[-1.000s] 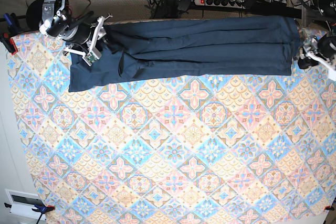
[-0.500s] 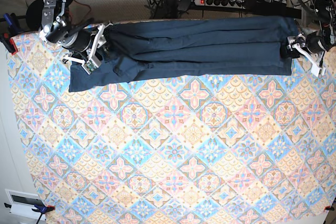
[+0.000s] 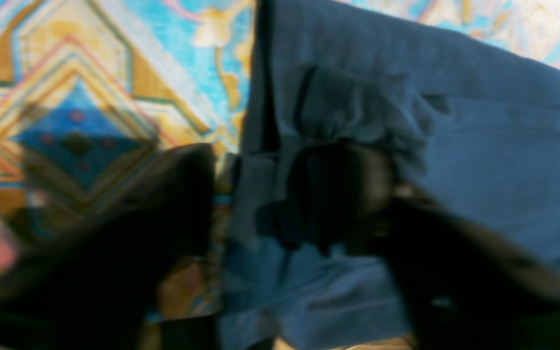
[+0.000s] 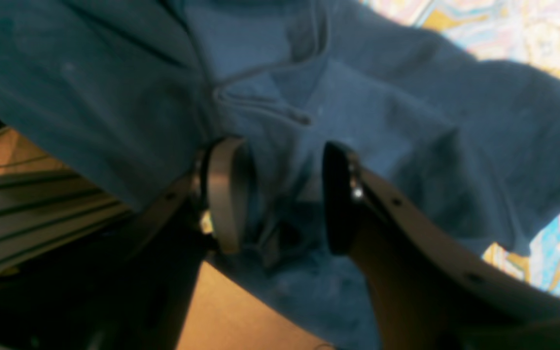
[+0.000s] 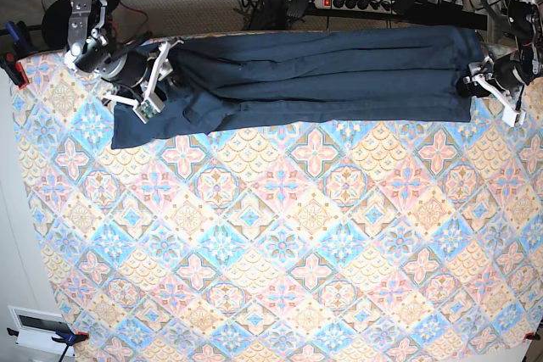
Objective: Layout the t-shirt on the table in an organized manner, then fold the t-shirt properly
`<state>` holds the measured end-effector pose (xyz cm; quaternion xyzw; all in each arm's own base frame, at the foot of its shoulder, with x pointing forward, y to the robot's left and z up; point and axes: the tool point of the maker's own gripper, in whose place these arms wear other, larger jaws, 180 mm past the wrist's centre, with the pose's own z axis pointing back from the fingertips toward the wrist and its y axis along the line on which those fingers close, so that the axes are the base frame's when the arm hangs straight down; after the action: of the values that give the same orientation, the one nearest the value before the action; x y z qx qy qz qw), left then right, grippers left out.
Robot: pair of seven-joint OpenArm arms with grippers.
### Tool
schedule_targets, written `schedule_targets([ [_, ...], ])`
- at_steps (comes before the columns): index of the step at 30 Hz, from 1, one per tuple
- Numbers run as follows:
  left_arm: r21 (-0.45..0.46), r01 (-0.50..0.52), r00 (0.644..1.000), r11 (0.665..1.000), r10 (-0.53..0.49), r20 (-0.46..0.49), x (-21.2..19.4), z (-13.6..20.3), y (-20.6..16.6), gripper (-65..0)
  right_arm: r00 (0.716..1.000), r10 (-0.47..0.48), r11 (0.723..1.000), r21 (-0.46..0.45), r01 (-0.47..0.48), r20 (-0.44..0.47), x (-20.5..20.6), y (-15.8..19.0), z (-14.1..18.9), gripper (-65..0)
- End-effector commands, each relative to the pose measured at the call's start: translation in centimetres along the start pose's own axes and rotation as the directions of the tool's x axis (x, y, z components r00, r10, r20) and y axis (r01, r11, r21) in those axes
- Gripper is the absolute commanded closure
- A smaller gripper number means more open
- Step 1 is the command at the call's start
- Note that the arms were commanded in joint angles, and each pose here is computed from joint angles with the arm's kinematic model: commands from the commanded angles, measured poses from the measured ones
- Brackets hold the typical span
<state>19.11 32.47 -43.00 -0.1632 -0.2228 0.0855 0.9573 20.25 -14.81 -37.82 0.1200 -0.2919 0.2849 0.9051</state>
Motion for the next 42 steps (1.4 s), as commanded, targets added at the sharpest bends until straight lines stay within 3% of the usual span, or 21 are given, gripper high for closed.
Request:
schedule_targets([
  [1, -0.025, 0.002, 0.996, 1.000, -0.004, -0.084, -2.0, -0.5, -0.8, -24.7, 0.999, 0.017, 1.000, -0.006, -0.017, 0.041, 1.2, -0.3, 0.4, -24.6],
  [6, -0.035, 0.004, 0.996, 0.999, -0.007, -0.092, -2.3, -0.8, -1.1, -3.8, 0.999, 0.017, 1.000, -0.006, -0.017, 0.041, 1.2, -0.3, 0.4, -24.6],
  [8, -0.041, 0.013, 0.998, 0.999, -0.016, -0.064, -0.9, -0.9, -1.4, 0.0, 0.999, 0.017, 1.000, -0.006, -0.017, 0.041, 1.2, -0.3, 0.4, -24.6],
  [11, -0.042, 0.023, 0.999, 0.999, -0.024, -0.032, 0.7, -0.8, -1.5, 0.0, 0.999, 0.018, 1.000, -0.006, -0.017, 0.043, 1.2, -0.3, 0.4, -24.6],
  [14, -0.012, -0.014, 0.998, 1.000, 0.015, 0.062, 3.2, 0.8, -0.1, 0.0, 0.999, 0.018, 1.000, -0.007, -0.018, 0.044, 1.3, -0.4, 0.4, -24.6],
  [18, 0.021, -0.050, 0.981, 0.999, 0.045, 0.186, 6.8, 3.0, 1.6, 0.0, 0.999, 0.016, 1.000, -0.011, -0.016, 0.044, 1.3, -0.5, 0.5, -24.6],
  [23, 0.040, -0.064, 0.962, 0.997, 0.051, 0.269, 10.0, 4.5, 2.6, 0.0, 0.998, 0.024, 1.000, -0.015, -0.023, 0.057, 1.9, -0.7, 0.4, -24.6],
  [31, 0.098, -0.023, 0.955, 0.995, -0.007, 0.298, 12.8, 5.6, 3.2, 0.0, 0.983, -0.024, 0.999, 0.052, 0.015, 0.183, 5.0, -0.2, 0.9, -24.6],
  [35, 0.060, -0.005, 0.958, 0.998, -0.013, 0.285, 12.3, 5.6, 1.9, 0.0, 0.980, -0.044, 0.999, 0.013, 0.042, 0.192, 4.8, -1.7, 1.6, -24.6],
  [42, -0.047, 0.088, 0.966, 0.995, -0.073, 0.250, 10.6, 5.0, -3.8, 0.0, 0.977, -0.065, 0.996, -0.046, 0.075, 0.201, 4.4, -3.7, 2.6, -24.6],
])
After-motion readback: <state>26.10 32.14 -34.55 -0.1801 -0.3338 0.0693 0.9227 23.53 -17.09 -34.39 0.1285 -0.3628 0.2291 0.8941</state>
